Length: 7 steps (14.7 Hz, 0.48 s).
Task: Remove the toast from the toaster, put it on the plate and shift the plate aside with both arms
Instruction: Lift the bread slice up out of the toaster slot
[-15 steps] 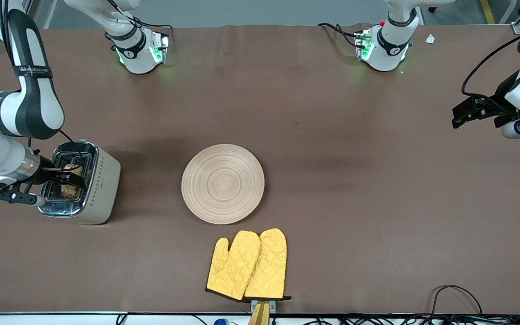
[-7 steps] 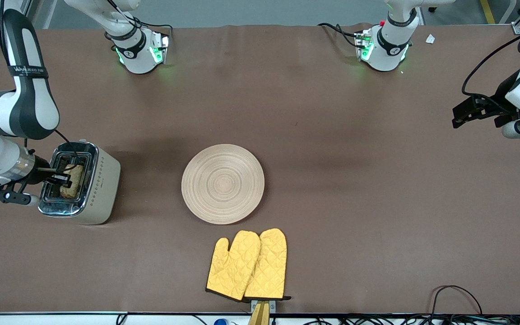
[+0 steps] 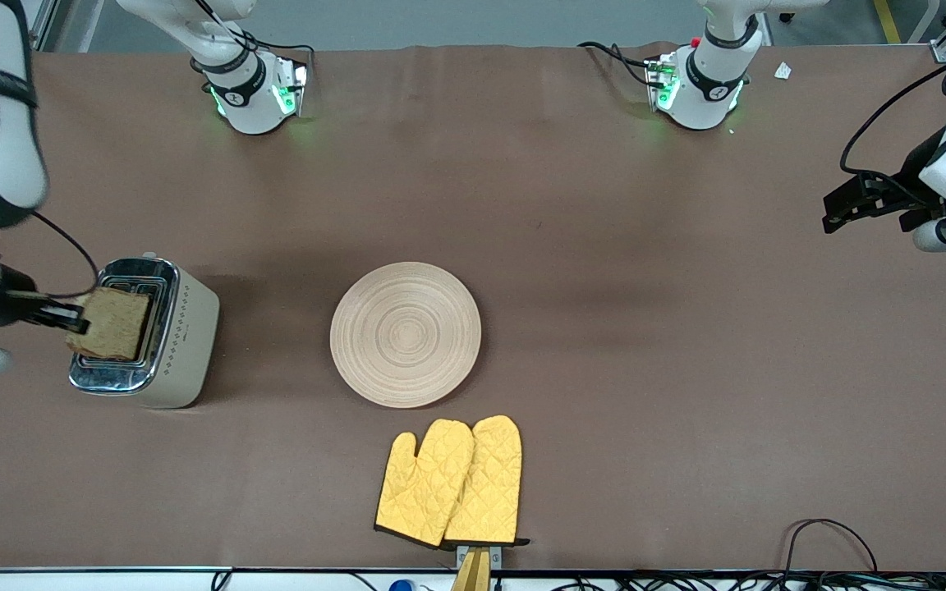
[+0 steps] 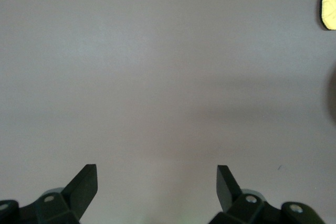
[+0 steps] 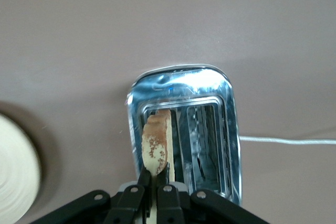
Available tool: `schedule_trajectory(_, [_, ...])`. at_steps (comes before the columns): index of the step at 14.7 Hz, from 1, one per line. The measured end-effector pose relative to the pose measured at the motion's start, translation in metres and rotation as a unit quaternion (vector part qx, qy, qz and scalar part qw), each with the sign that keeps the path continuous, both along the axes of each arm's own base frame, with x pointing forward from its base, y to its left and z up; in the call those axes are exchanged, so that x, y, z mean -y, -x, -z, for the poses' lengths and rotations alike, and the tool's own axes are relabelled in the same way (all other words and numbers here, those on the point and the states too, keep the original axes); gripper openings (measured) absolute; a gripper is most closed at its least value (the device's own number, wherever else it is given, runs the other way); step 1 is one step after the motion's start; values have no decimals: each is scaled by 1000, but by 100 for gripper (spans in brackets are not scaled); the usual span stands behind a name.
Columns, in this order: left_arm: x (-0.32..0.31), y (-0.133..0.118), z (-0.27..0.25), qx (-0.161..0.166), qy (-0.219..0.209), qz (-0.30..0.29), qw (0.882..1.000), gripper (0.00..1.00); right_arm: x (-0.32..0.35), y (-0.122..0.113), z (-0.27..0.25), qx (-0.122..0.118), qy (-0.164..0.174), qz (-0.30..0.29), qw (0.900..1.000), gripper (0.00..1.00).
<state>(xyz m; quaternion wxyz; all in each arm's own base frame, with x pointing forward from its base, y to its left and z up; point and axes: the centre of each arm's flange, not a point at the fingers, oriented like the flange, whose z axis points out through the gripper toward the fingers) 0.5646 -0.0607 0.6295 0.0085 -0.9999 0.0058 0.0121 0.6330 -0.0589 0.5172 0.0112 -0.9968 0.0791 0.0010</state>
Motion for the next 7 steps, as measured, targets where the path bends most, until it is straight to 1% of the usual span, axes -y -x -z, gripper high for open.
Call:
schedule_trajectory(2, [0, 0, 0, 0, 0, 0, 1000, 100, -28, 6, -48, 17, -24, -1, 1000, 7])
schedule_trajectory(3, [0, 0, 0, 0, 0, 0, 1000, 100, -45, 8, -58, 23, -39, 1, 999, 7])
schedule_trajectory(5, [0, 0, 0, 0, 0, 0, 1000, 100, -79, 4, -53, 32, -74, 7, 997, 7])
schedule_trajectory(7, [0, 0, 0, 0, 0, 0, 1000, 100, -103, -7, -20, 49, -104, 20, 993, 7])
